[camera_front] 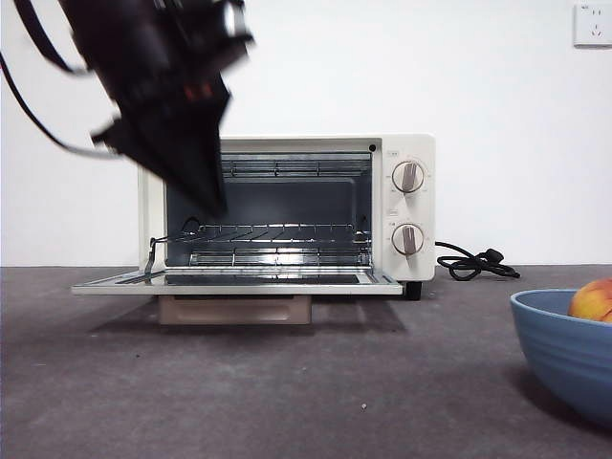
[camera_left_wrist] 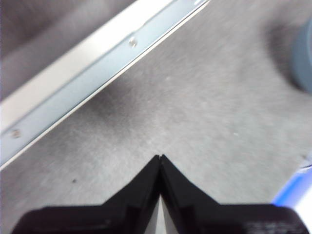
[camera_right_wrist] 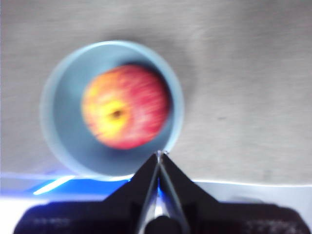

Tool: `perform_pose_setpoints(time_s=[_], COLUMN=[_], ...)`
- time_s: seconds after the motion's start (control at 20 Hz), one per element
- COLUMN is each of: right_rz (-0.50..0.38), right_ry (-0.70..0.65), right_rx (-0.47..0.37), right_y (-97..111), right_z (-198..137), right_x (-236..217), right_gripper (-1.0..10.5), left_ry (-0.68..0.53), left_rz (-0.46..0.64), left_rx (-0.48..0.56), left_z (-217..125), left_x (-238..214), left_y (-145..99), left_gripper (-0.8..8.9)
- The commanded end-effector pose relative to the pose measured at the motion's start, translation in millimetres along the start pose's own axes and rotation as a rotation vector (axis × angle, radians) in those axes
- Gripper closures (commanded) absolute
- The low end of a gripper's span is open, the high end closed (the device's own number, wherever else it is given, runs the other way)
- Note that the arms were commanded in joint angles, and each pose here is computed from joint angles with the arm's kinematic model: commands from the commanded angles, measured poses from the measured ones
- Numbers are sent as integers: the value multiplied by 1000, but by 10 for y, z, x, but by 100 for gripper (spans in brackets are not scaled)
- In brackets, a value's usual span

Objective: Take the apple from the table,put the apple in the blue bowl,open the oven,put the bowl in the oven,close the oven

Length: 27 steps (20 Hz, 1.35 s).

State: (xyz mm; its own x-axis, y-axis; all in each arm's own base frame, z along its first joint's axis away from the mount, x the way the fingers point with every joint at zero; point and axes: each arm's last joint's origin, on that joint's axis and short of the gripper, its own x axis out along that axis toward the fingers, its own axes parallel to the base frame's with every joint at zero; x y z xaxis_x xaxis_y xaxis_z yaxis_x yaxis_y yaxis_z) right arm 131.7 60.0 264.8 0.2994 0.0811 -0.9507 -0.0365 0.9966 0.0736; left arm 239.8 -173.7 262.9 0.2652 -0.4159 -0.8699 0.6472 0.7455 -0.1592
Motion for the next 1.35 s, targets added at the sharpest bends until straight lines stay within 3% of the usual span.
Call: perform_pose_setpoints(time_s=[0.05, 0.15, 0.3, 0.6, 0.95, 1.35], right_rz=[-35, -57, -80, -92, -32, -44], right_ry=[15, 25, 62, 73, 144, 218], right_rx=[-5, -9, -7, -2, -33, -58], right_y=[18, 30, 7, -93, -102, -72], right_z=[57, 107, 167, 262, 404, 505], right_x=[64, 124, 207, 283, 503, 762], right_gripper=[936, 931, 786, 788, 788, 789], left_ry=[-54, -115, -189, -273, -263, -249], left_rz=[2, 4, 8, 12, 11, 11], left_rx=[38, 50, 65, 81, 79, 77], left_z=[-60, -112, -215, -418, -522, -535], left_x=[-247, -479, -779, -1156, -1254, -1251], left_y=[-54, -98, -152, -229, -250, -250], left_gripper=[819, 819, 819, 819, 820, 819])
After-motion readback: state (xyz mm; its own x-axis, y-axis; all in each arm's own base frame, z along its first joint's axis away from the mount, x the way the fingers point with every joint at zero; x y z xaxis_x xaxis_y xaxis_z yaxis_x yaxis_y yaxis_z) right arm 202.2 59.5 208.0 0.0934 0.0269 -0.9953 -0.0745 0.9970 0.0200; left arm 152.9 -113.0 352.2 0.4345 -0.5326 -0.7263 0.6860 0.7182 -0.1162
